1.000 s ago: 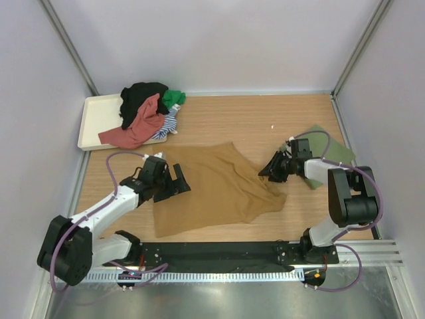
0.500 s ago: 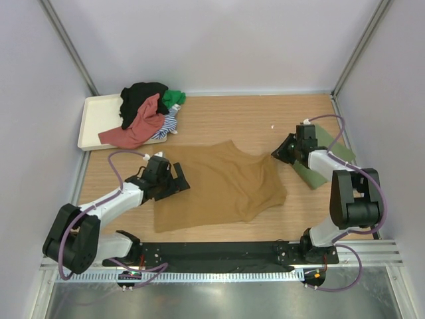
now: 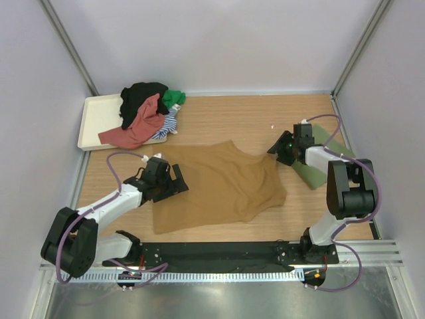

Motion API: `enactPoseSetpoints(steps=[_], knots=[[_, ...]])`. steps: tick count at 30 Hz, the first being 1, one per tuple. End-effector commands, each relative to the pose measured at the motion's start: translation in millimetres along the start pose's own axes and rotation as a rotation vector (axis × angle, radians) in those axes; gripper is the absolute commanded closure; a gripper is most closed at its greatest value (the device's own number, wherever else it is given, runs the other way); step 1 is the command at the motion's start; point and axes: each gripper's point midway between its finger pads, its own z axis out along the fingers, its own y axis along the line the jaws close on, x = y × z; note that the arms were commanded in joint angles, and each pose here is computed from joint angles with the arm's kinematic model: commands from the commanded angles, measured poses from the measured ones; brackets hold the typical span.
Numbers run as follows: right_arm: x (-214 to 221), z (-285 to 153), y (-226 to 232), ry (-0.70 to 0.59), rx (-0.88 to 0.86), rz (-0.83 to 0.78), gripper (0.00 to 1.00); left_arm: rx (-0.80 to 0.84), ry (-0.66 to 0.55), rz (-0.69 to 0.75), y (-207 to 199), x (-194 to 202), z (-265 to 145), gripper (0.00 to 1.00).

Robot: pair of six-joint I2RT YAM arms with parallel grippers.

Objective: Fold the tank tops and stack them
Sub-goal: Flatten the tank top out

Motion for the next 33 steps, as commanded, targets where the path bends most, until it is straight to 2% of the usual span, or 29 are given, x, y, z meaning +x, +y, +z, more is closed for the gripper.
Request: enactPoseSetpoints(steps=[1, 3, 7, 11, 12, 13, 15, 18, 20, 23, 29, 31, 32, 33], knots=[[-17.3, -9.9, 7.6, -0.083, -0.021, -0.031, 0.41, -0.063, -0.009, -0.002, 16.5, 4.5, -12.2, 0.02], [-11.1, -8.5, 10.6, -0.06, -0.051, -0.031, 0.39, -0.059, -0.05, -0.013, 17.7, 0.0, -20.5, 0.02], [-3.6, -3.9, 23.9, -0.023, -0.138, -0.016, 0.52, -0.028, -0.11, -0.044, 15.1, -6.7, -32.3, 0.01], [8.5, -1.0, 24.5, 0.018, -0.174, 0.007, 0.52, -0.045, -0.121, -0.041, 19.2, -7.4, -38.8, 0.01], [9.3, -1.0, 24.3, 0.018, -0.173, 0.006, 0.54, -0.045, -0.125, -0.041, 18.7, -8.8, -40.0, 0.01], [6.8, -0.7, 24.7, 0.007, -0.173, 0.003, 0.68, -0.045, -0.125, -0.04, 18.7, -8.9, -40.8, 0.01], [2.9, 1.6, 21.1, -0.001, -0.143, -0.004, 0.84, -0.043, -0.124, -0.038, 18.0, -8.7, -41.6, 0.01], [-12.8, 2.9, 24.0, -0.041, -0.116, -0.012, 0.96, -0.038, -0.13, -0.042, 17.3, -9.9, -43.1, 0.01], [-30.5, 3.1, 26.5, -0.101, -0.093, -0.011, 0.98, -0.043, -0.137, -0.036, 18.7, -10.4, -43.1, 0.02], [-50.0, 0.9, 19.1, -0.168, -0.009, -0.008, 0.99, -0.076, -0.147, -0.036, 25.9, -10.9, -39.5, 0.02], [-83.7, -2.5, 23.3, -0.298, 0.022, -0.003, 0.98, -0.098, -0.122, -0.026, 30.4, -6.3, -34.6, 0.02], [-88.6, 7.4, 26.6, -0.284, 0.026, -0.004, 0.91, -0.101, -0.118, -0.024, 31.5, -5.2, -34.5, 0.02], [-84.8, 12.3, 23.6, -0.254, 0.04, -0.003, 0.79, -0.1, -0.119, -0.024, 30.9, -5.8, -35.2, 0.02], [-88.8, 13.9, 28.5, -0.254, 0.034, -0.002, 0.73, -0.104, -0.116, -0.022, 31.6, -5.1, -35.8, 0.02]])
